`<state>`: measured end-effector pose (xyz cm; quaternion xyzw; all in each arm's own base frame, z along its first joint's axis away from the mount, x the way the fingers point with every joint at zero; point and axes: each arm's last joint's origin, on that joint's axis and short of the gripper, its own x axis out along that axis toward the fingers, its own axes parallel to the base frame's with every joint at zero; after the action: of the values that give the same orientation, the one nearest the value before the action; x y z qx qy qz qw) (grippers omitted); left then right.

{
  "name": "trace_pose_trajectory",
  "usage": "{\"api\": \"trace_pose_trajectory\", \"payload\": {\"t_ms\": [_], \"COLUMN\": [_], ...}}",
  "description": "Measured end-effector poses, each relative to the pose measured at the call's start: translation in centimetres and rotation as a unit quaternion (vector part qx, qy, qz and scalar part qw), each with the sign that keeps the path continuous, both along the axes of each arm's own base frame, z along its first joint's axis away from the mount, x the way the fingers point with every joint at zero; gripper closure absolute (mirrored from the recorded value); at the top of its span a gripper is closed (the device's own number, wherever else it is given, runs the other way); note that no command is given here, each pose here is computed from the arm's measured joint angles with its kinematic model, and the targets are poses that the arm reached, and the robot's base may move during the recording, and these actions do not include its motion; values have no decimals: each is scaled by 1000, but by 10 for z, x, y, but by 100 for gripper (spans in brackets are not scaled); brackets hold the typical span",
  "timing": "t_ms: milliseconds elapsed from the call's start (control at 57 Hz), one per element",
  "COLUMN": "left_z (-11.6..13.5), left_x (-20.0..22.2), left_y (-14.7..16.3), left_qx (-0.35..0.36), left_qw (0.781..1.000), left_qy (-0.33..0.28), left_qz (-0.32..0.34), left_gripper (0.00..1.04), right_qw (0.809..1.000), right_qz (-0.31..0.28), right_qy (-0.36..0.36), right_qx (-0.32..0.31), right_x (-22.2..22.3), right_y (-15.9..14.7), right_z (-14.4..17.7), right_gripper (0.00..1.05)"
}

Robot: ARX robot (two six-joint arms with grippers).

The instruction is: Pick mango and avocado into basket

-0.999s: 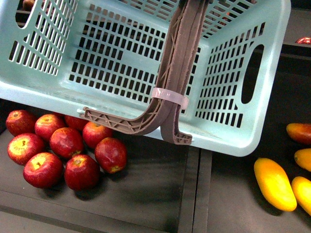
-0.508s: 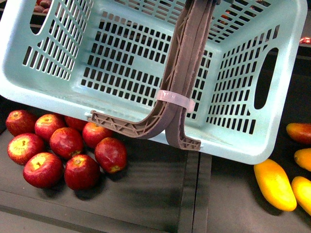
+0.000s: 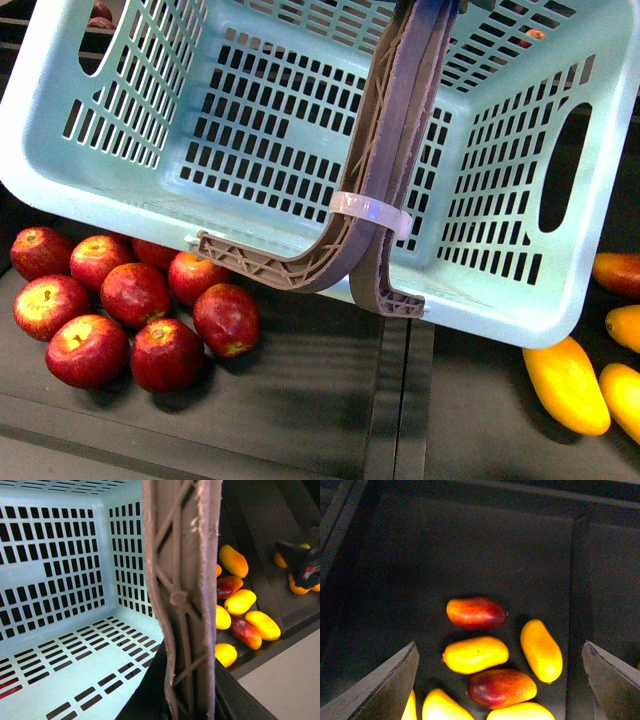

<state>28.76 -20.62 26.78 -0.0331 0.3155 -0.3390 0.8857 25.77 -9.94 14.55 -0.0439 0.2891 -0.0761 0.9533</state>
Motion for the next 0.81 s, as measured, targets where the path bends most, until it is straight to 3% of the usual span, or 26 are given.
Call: {"api": "trace_pose_trajectory", "payload": {"t_ms": [263,403,806], "left_z": [0,0,0], "left_x": [0,0,0], "left_y": [0,0,0], "left_qx": [0,0,0], "left_qw": [1000,1000,1000], "left_qy": [0,0,0], "left_qz": [0,-1,-1], "left_gripper": [95,95,95], "right_qw": [985,977,964], "right_qz": [127,156,200], "right_qy": [117,141,176], "right_qx": [-27,-37,13], "right_x": [2,-3,-16], "right_y": [-22,-27,-25], "right_z": [-79,-108,-180], "right_gripper": [8,8,8]}}
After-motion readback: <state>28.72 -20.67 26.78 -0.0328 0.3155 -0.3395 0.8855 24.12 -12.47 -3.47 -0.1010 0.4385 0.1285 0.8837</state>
